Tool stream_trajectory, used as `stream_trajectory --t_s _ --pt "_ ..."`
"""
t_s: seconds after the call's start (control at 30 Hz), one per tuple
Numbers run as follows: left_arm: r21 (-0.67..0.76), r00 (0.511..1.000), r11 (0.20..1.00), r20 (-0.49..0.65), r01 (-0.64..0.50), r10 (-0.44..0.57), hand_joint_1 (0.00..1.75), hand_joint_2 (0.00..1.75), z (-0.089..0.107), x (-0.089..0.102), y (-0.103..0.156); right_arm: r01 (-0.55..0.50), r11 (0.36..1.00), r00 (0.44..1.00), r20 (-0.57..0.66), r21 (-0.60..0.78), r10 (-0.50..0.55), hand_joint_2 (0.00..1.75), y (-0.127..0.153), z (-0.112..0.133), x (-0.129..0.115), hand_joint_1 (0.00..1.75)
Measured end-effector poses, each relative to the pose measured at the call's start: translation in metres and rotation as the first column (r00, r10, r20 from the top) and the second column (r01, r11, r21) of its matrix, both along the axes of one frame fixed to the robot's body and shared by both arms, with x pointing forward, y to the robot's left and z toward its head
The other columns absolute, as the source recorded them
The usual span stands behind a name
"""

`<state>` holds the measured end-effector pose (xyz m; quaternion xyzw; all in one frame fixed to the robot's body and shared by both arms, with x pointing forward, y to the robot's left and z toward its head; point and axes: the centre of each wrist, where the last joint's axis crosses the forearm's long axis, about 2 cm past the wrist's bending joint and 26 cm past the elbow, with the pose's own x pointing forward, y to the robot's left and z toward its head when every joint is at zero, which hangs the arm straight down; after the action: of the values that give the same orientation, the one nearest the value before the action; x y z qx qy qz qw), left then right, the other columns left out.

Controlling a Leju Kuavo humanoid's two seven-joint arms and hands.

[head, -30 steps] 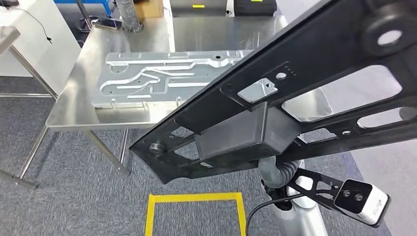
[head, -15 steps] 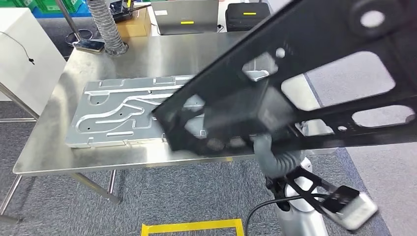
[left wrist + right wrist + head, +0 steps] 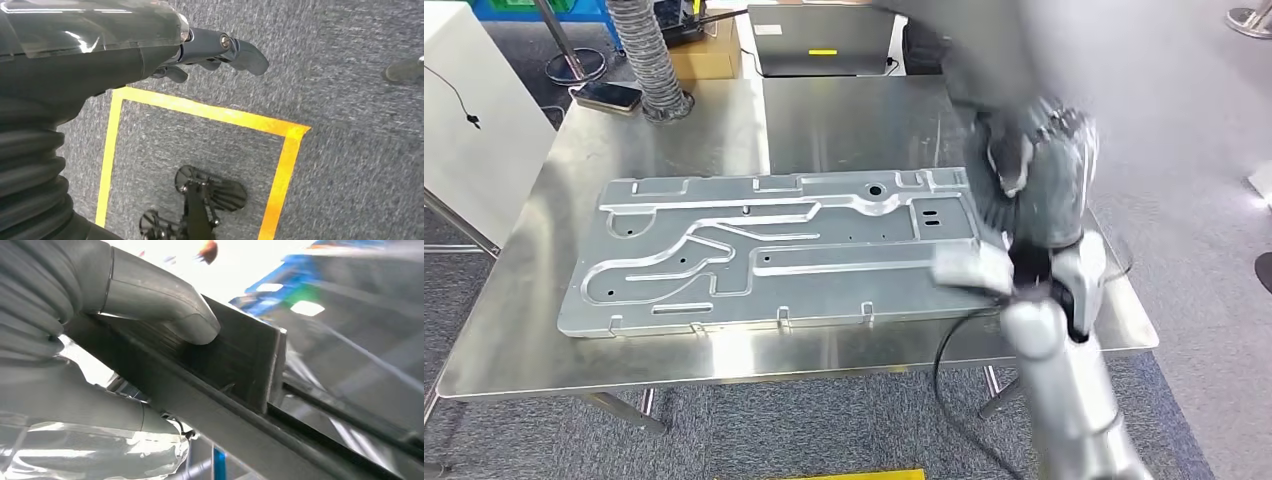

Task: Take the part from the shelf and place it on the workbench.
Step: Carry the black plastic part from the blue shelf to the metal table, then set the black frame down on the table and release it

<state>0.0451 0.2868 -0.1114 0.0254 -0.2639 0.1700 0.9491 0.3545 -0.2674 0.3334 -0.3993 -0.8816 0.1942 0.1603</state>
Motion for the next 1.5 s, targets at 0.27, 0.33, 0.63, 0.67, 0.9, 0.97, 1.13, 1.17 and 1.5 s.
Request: stream_trajectory --t_s 0.27,0.33,0.63,0.67,0.9,0.97,1.13,1.17,1.5 --pt "-0.004 0.998 0.999 0.025 0.052 -0.052 0.00 1.75 0.001 0.008 0.000 0.187 0.830 0.923 -0.196 -0.525 -0.331 1.75 0.025 0.024 0.090 1.75" --pt "-0.001 0.998 0.998 0.029 0.061 -0.061 0.00 1.75 0.001 0.010 0.000 0.127 0.787 0.894 -0.275 -0.604 -0.355 1.75 0.048 0.007 0.103 1.75" --pt "0.014 0.997 0.997 0.025 0.070 -0.070 0.00 1.75 0.001 0.010 0.000 -0.262 0.571 0.688 -0.566 -0.778 -0.454 1.75 0.129 -0.095 0.100 1.75" --pt "0.016 0.997 0.997 0.024 0.070 -0.070 0.00 1.75 0.001 0.010 0.000 -0.294 0.561 0.664 -0.587 -0.774 -0.463 1.75 0.134 -0.099 0.098 1.75" --pt "0.021 0.997 0.997 0.035 0.068 -0.068 0.00 1.75 0.001 0.010 0.000 -0.402 0.478 0.601 -0.619 -0.781 -0.505 1.75 0.164 -0.110 0.086 1.75" --pt "0.023 0.996 0.998 0.050 0.066 -0.067 0.00 1.75 0.001 0.011 0.000 -0.417 0.456 0.601 -0.615 -0.786 -0.511 0.87 0.169 -0.115 0.083 0.87" --pt "0.021 0.994 0.997 0.077 0.075 -0.076 0.00 1.75 0.001 0.011 -0.001 -0.441 0.425 0.600 -0.612 -0.790 -0.515 0.00 0.172 -0.129 0.076 0.00" --pt "0.020 0.994 0.997 0.078 0.078 -0.080 0.00 1.75 0.001 0.011 -0.002 -0.446 0.424 0.601 -0.614 -0.789 -0.511 0.00 0.173 -0.130 0.075 0.00" --pt "0.033 0.993 0.997 0.094 0.068 -0.070 0.00 0.00 0.001 0.004 -0.002 -0.485 0.519 0.582 -0.703 -0.703 -0.409 0.00 0.178 -0.138 0.069 0.00"
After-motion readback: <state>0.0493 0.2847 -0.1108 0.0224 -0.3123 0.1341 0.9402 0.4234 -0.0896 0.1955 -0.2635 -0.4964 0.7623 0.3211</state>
